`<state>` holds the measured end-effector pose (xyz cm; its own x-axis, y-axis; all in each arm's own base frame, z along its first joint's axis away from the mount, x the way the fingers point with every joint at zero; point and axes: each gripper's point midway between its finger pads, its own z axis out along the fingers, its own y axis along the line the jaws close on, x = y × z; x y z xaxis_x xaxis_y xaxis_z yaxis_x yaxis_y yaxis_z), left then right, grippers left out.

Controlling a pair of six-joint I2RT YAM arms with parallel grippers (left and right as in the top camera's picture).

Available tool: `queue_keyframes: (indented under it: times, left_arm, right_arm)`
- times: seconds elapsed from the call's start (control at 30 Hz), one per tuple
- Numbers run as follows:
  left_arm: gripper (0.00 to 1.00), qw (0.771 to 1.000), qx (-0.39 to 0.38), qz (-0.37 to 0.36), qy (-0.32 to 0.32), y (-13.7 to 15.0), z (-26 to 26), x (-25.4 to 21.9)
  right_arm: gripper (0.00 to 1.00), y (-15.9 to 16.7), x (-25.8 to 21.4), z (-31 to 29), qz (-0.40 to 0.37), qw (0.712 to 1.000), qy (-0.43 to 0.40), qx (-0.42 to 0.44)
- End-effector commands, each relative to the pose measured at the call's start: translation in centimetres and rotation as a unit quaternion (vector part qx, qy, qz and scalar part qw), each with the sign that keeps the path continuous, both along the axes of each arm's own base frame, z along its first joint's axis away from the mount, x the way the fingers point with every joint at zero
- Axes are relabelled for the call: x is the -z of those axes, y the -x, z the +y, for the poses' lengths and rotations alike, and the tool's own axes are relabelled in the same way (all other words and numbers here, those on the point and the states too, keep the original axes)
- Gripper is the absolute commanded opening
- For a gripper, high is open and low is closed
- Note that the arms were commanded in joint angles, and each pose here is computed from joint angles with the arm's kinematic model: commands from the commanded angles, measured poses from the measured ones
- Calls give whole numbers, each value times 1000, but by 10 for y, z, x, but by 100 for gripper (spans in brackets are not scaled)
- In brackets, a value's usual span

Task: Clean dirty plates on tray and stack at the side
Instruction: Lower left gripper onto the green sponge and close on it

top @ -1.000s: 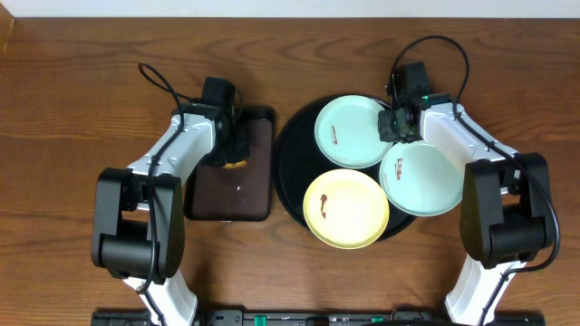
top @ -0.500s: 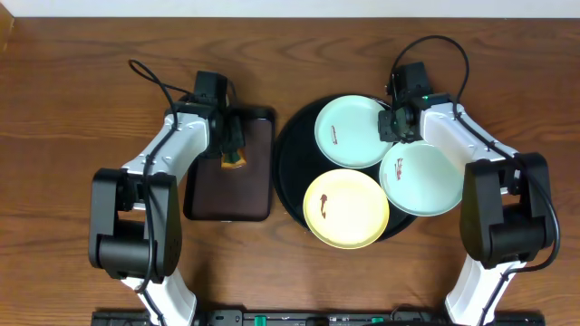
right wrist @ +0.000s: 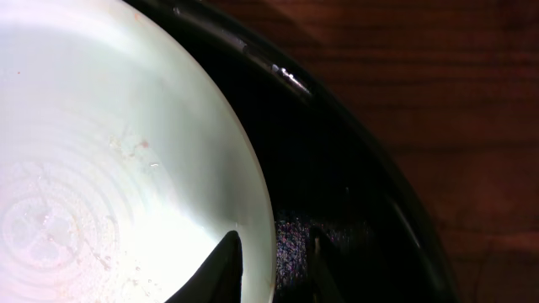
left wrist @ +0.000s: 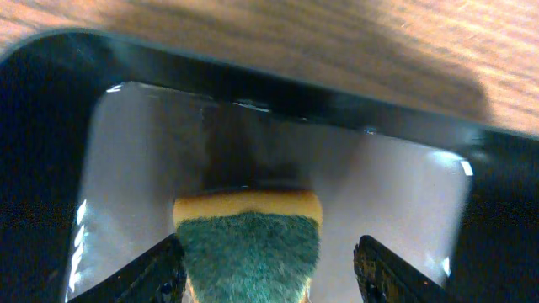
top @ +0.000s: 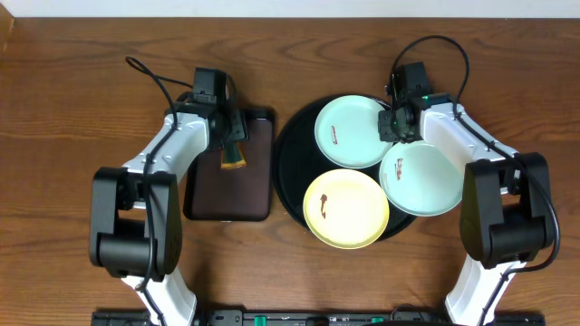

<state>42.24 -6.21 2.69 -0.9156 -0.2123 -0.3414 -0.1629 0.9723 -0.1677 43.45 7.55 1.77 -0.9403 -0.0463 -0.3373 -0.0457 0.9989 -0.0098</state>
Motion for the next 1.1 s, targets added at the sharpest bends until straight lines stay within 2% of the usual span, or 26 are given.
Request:
queue_keyframes:
  times: [0.0, 0.03, 0.1, 0.13, 0.17, 0.23, 0.27, 0.3, 0.33, 0.43, 0.57, 0.73, 0.83, 1.07]
  left_arm:
    - [64, 999, 1, 32, -2, 8, 1, 25]
    - [62, 1000, 1, 31, -1, 7, 1, 25]
    - [33, 1000, 1, 24, -1, 4, 0, 22]
    - [11, 1000, 1, 20, 0, 2, 0, 19]
    - [8, 1000, 1, 16, 0, 0, 0, 16]
    - [7, 1000, 1, 6, 2, -2, 0, 8]
    - [14, 1000, 1, 3, 2, -2, 0, 5]
    - [45, 1000, 1, 0, 2, -2, 0, 0]
    - [59, 1000, 1, -1, 3, -1, 0, -5]
    - [57, 1000, -3, 1, 4, 6, 0, -17]
    - [43, 1000, -4, 10, 3, 14, 1, -22]
    - [43, 1000, -1, 30, 1, 22, 0, -13]
    - [43, 999, 0, 33, 0, 24, -1, -11]
    - [43, 999, 0, 33, 0, 25, -1, -11]
  right_arm:
    - [25, 5, 9, 2, 12, 1000, 2, -2]
    - [25, 5, 9, 2, 12, 1000, 2, -2]
    - [25, 5, 9, 1, 11, 1000, 4, -1]
    - [25, 4, 9, 1, 11, 1000, 4, -1]
    - [25, 4, 8, 2, 10, 1000, 3, -1]
    - [25, 4, 9, 2, 11, 1000, 3, -1]
    - [25, 4, 9, 2, 11, 1000, 3, -1]
    - [25, 5, 9, 1, 12, 1000, 4, -1]
    - [26, 5, 9, 1, 13, 1000, 4, -1]
    - [30, 8, 10, 1, 18, 1000, 5, -1]
    - [28, 6, 9, 1, 15, 1000, 4, -1]
    - [27, 1, 8, 2, 5, 1000, 2, -1]
    - [19, 1, 7, 2, 3, 1000, 2, -1]
    - [16, -2, 6, 2, -4, 1000, 3, 0]
